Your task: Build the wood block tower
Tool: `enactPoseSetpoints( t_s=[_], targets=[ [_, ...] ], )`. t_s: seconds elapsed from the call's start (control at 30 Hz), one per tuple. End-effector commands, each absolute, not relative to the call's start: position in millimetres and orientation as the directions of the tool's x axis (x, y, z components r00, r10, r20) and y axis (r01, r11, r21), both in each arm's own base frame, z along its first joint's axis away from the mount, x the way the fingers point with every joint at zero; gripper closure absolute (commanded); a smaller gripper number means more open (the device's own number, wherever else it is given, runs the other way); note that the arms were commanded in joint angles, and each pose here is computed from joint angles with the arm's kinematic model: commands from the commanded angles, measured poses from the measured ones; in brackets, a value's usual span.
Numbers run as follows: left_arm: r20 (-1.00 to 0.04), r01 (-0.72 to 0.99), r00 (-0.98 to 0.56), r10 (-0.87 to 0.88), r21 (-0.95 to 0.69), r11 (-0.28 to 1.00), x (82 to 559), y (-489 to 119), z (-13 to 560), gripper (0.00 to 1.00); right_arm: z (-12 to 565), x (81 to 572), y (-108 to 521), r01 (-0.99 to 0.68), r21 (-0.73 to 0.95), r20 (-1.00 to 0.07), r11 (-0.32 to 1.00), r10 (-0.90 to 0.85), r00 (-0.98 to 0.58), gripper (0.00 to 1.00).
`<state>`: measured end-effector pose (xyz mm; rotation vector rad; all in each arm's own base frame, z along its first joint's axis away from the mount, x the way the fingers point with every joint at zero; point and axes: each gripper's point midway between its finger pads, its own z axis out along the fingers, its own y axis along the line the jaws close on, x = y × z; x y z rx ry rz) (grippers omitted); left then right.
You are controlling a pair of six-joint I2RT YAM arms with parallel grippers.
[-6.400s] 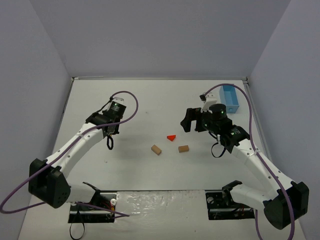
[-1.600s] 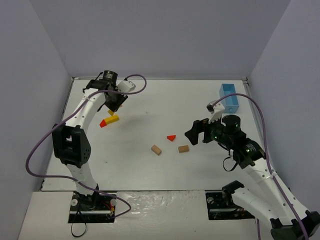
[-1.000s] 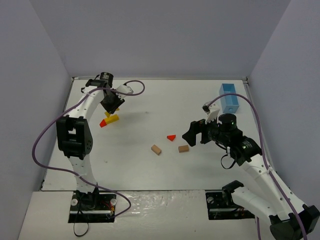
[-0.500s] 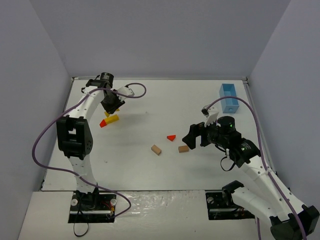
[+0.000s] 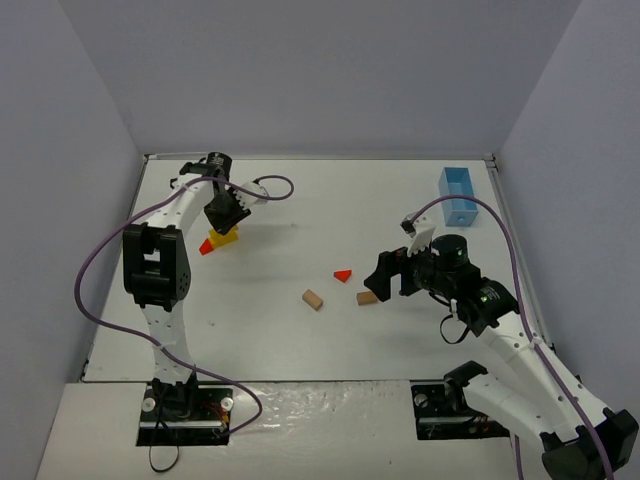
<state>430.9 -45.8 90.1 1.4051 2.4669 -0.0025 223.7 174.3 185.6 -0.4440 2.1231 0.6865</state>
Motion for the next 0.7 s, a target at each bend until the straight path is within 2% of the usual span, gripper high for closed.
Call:
enactPoseSetpoints(
  t_s=[0.0,0.67],
  targets=[
    [-0.305,0.840,-0.430,0.850,0.210,0.501,444.1,-40.7,120.0,1.00,188.3,231.0,181.0,-0.539,0.313,-0.821,0.782,-0.063,-0.567,0.00],
    [-0.327,0.858,-0.406,0.853,0.186,0.480,450.5,-43.0,112.3,1.00,183.4,230.6,182.8,-0.535,0.315,-0.812,0.784,-0.069,-0.580,0.00]
  ],
)
